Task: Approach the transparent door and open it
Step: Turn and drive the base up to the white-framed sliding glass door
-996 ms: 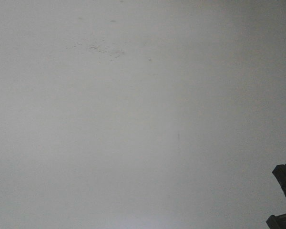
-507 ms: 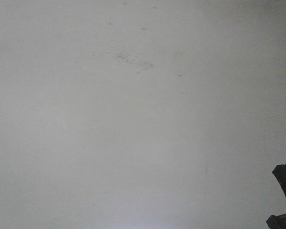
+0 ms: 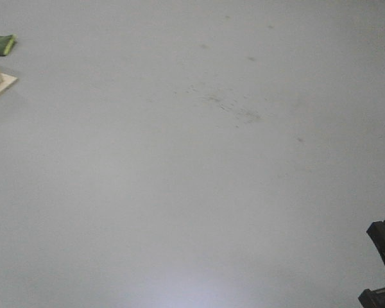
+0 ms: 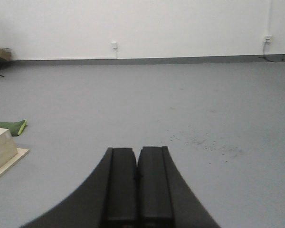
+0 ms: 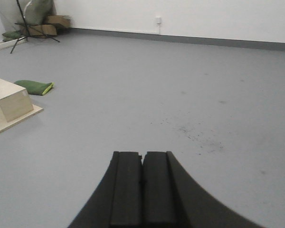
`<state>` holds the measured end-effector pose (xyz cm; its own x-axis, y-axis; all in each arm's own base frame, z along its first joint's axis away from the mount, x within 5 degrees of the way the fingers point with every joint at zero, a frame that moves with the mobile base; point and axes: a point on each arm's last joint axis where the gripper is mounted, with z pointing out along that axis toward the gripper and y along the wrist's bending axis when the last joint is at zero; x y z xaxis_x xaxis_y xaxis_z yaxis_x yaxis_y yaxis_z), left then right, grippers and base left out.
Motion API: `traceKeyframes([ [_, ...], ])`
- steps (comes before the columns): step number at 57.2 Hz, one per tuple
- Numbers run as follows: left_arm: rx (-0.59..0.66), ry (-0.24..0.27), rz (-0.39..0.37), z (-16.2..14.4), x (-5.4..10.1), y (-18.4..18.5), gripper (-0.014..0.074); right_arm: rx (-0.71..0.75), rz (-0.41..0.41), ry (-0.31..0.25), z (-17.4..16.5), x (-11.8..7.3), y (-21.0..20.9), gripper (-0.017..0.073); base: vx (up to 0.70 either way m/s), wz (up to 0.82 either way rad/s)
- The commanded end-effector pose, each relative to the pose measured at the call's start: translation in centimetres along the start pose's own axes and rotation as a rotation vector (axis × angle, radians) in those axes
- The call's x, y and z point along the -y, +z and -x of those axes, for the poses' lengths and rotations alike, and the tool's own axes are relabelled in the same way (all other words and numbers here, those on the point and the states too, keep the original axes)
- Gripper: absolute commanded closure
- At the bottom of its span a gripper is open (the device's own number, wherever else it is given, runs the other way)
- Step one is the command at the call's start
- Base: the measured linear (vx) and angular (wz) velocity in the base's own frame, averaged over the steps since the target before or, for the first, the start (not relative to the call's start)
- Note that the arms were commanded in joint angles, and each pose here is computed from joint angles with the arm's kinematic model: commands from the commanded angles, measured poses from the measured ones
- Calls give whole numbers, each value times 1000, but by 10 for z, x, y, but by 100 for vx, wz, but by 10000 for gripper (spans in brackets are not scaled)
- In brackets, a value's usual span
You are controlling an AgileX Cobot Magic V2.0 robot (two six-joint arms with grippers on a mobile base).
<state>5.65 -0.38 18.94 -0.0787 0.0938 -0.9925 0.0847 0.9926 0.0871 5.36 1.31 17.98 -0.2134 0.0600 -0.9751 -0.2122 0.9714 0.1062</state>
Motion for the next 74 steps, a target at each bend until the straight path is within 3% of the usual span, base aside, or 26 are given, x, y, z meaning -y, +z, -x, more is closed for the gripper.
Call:
traceKeyframes([
  [1,93,-5,1,5,0,-1,599,98,6,-4,7,0,-1,565,51,46],
  [74,93,-5,1,5,0,-1,599,96,6,-4,7,0,-1,565,56,58],
])
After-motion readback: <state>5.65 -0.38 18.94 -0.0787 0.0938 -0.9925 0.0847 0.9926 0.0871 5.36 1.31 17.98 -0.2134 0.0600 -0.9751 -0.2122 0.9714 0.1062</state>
